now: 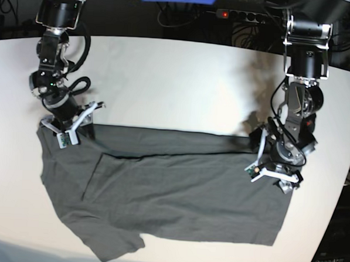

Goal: Fold the T-shirt properly

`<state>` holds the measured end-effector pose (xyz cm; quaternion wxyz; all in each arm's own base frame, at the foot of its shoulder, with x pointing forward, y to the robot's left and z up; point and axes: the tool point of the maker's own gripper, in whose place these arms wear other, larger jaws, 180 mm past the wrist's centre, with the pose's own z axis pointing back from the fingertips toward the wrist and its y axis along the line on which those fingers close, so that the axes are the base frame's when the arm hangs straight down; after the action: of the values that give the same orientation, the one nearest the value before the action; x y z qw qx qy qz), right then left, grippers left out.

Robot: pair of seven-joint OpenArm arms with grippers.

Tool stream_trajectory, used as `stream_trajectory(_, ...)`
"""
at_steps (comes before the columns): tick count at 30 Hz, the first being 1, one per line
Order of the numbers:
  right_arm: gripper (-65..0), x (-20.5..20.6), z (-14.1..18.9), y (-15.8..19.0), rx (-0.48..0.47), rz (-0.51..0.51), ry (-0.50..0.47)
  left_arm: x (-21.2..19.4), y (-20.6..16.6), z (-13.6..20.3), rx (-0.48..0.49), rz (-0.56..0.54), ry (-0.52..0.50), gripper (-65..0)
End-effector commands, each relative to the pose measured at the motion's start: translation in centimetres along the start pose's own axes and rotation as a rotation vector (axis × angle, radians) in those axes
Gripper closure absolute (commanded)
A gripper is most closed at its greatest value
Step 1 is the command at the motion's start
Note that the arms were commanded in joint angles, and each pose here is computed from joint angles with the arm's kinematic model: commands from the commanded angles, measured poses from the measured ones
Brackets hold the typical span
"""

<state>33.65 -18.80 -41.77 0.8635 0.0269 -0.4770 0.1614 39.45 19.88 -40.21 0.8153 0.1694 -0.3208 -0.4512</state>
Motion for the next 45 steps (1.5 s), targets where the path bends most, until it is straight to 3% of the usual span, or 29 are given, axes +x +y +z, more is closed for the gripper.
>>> stream_trajectory(1, -22.8, 2.0, 0.1, -1.0, -0.019, 0.009, -0.063, 0.8, 1.5, 0.3, 0.036, 0.002, -0.022, -61.9)
stream_trajectory(4, -22.8, 2.0, 0.1, -1.0, -0.019, 0.009, -0.063, 0.7, 1.5, 0.3, 0.035, 0.001, -0.02, -55.9)
stream_trajectory(12, -22.8, 1.9, 0.1, -0.9, -0.018, 0.008, -0.058, 0.7, 1.6, 0.3, 0.036, 0.003, -0.016, -14.7)
stream_trajectory(16, -22.8, 1.5, 0.3, -0.7, -0.014, 0.007, -0.054, 0.7, 1.5, 0.2, 0.035, 0.004, -0.014, -4.2)
stream_trajectory(24, -22.8, 1.3, 0.3, -0.7, -0.015, 0.006, -0.05, 0.8, 1.8, 0.3, 0.042, 0.007, -0.017, -2.5)
stream_trajectory(33, -22.8, 1.2, 0.3, -0.6, -0.014, 0.006, -0.047, 0.2, 5.2, 1.1, 0.114, 0.077, -0.019, -2.5)
stream_trajectory(45, -22.8, 1.1, 0.3, -0.5, -0.011, 0.006, -0.042, 3.2, 7.3, 1.2, 0.167, 0.033, -0.041, -2.6)
